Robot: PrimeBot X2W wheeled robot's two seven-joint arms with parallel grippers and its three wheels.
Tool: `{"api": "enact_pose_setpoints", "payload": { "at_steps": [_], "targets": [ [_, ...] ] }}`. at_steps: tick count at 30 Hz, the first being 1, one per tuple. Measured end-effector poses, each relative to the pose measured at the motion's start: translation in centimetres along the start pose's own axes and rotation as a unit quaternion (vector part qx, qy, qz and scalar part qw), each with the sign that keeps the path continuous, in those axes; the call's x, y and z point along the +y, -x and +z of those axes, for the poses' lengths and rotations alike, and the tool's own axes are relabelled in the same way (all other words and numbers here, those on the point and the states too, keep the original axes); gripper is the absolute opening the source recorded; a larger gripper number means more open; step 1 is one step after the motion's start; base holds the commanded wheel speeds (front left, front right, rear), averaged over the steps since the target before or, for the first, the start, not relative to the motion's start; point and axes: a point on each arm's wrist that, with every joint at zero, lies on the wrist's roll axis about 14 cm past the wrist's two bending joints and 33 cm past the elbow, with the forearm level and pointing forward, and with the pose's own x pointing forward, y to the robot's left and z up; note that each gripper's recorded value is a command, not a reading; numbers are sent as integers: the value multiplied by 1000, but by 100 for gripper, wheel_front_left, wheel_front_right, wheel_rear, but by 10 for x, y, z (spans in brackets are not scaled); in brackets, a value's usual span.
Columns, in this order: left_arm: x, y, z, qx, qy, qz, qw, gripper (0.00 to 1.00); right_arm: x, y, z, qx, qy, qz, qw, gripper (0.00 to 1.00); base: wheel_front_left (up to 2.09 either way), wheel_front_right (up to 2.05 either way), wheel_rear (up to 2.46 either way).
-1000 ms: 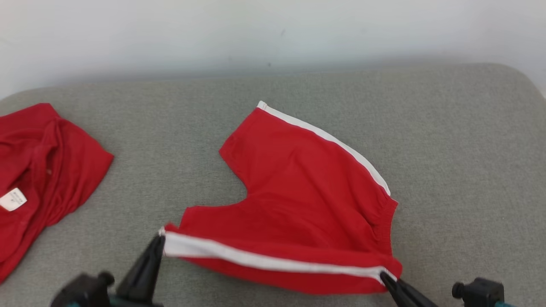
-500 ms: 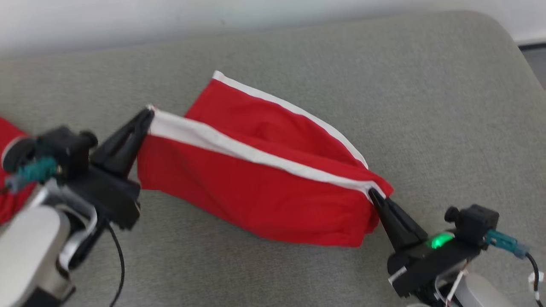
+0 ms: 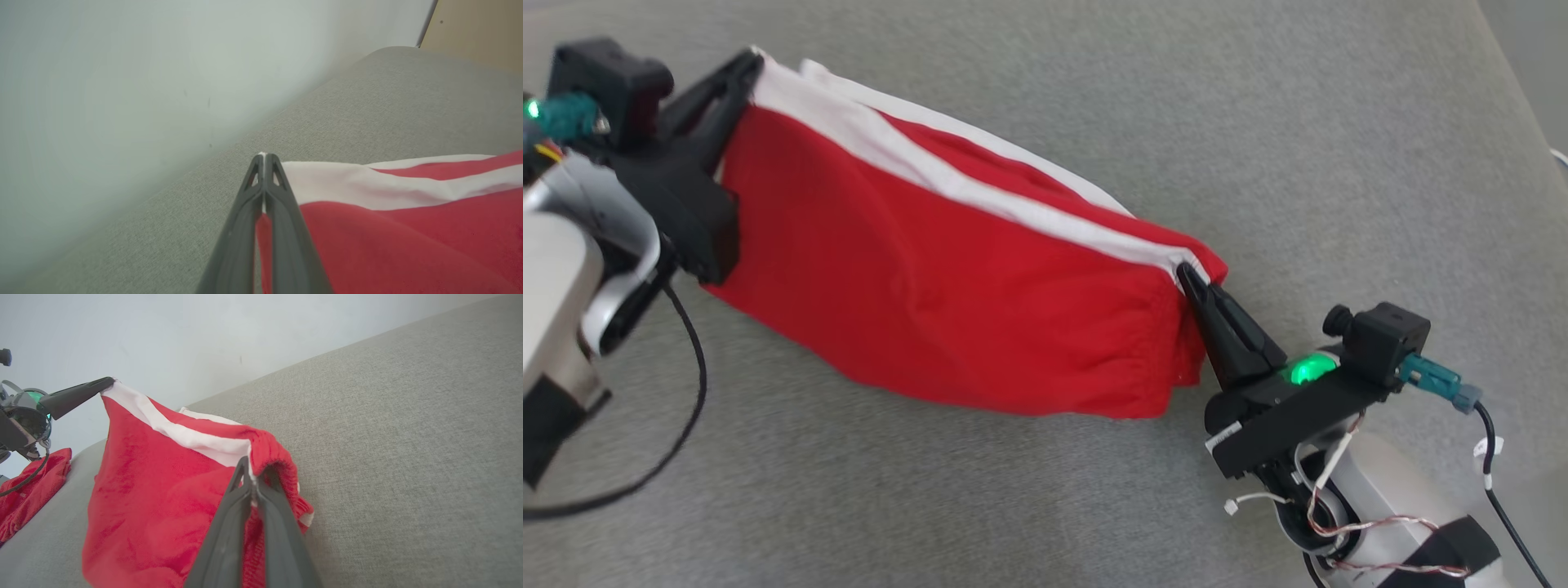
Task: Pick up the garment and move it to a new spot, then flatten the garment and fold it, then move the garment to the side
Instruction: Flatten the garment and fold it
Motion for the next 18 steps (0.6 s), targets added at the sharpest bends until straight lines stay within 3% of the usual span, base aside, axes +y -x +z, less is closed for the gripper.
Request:
{"api": "enact_pose_setpoints", "payload": {
  "at_steps": [12, 13, 14, 18],
  "targets": [
    [-3, -46, -27, 14, -4, -17, 1000, 0, -23, 3, -4, -1, 2, -42, 999, 0, 0, 0, 0],
    [-2, -46, -28, 12, 2, -13, 1000, 35, -23, 3, -5, -1, -3, -42, 999, 48, 0, 0, 0],
    [-3, -46, -28, 10, 2, -12, 1000, 100, -22, 4, -6, 1, -1, -41, 999, 97, 0, 0, 0],
    [-4, -42, -21, -8, 3, -5, 1000, 100, -22, 11, -5, 4, 17, -39, 999, 100, 0, 0, 0]
  ]
}}
